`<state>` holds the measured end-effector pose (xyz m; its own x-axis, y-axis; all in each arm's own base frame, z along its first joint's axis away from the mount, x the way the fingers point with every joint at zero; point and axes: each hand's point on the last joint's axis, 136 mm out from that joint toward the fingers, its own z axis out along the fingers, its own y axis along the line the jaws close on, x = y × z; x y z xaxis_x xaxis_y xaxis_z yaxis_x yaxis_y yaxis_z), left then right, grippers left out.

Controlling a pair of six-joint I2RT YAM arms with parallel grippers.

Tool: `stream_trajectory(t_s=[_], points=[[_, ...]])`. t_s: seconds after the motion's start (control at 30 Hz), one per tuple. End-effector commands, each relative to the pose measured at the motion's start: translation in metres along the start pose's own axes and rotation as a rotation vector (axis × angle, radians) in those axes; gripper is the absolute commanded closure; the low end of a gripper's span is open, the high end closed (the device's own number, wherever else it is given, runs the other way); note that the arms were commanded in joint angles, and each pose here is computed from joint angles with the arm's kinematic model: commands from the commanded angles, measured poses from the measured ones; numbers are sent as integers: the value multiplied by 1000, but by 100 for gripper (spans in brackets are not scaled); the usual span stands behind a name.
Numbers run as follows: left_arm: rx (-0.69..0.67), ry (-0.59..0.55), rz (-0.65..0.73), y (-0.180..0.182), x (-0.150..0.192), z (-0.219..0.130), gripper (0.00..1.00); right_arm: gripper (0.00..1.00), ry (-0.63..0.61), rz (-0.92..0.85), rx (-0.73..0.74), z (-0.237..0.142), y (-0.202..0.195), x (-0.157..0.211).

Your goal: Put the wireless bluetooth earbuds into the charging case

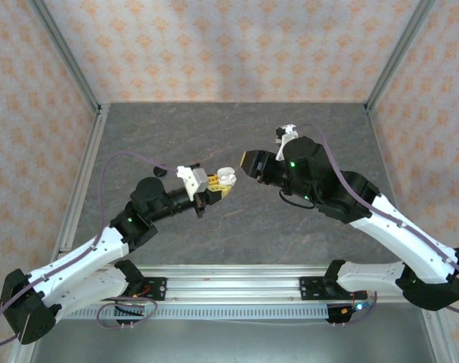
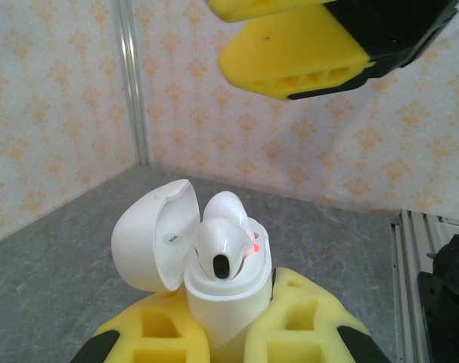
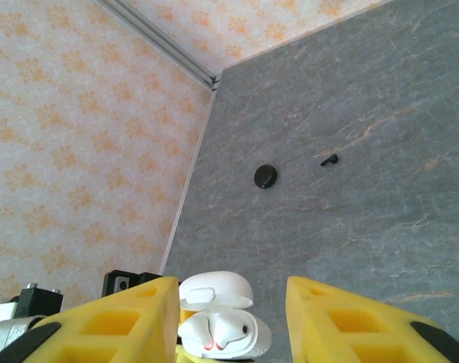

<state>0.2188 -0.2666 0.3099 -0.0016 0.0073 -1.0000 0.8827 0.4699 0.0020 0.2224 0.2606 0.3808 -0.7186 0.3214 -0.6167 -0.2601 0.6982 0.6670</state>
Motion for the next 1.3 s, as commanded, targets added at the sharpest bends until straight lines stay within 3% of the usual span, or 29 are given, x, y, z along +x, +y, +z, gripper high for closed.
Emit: stream_trajectory(t_s=[0.0, 0.5, 0.77, 0.97, 1.27], points=[[59, -52, -5, -14, -24, -6, 100, 58, 76, 7, -42, 5, 6, 5], [49, -69, -89, -19, -39, -25, 100, 63, 263, 73, -231, 19, 20, 21], [36, -45, -138, -20, -43, -32, 100, 64, 350, 69, -296, 45, 28, 32], [14, -44, -162, -17, -42, -34, 100, 72, 400, 72, -365, 58, 40, 37], [-13, -11, -231, -9, -43, -24, 100, 77, 446, 82, -406, 47, 37, 52]])
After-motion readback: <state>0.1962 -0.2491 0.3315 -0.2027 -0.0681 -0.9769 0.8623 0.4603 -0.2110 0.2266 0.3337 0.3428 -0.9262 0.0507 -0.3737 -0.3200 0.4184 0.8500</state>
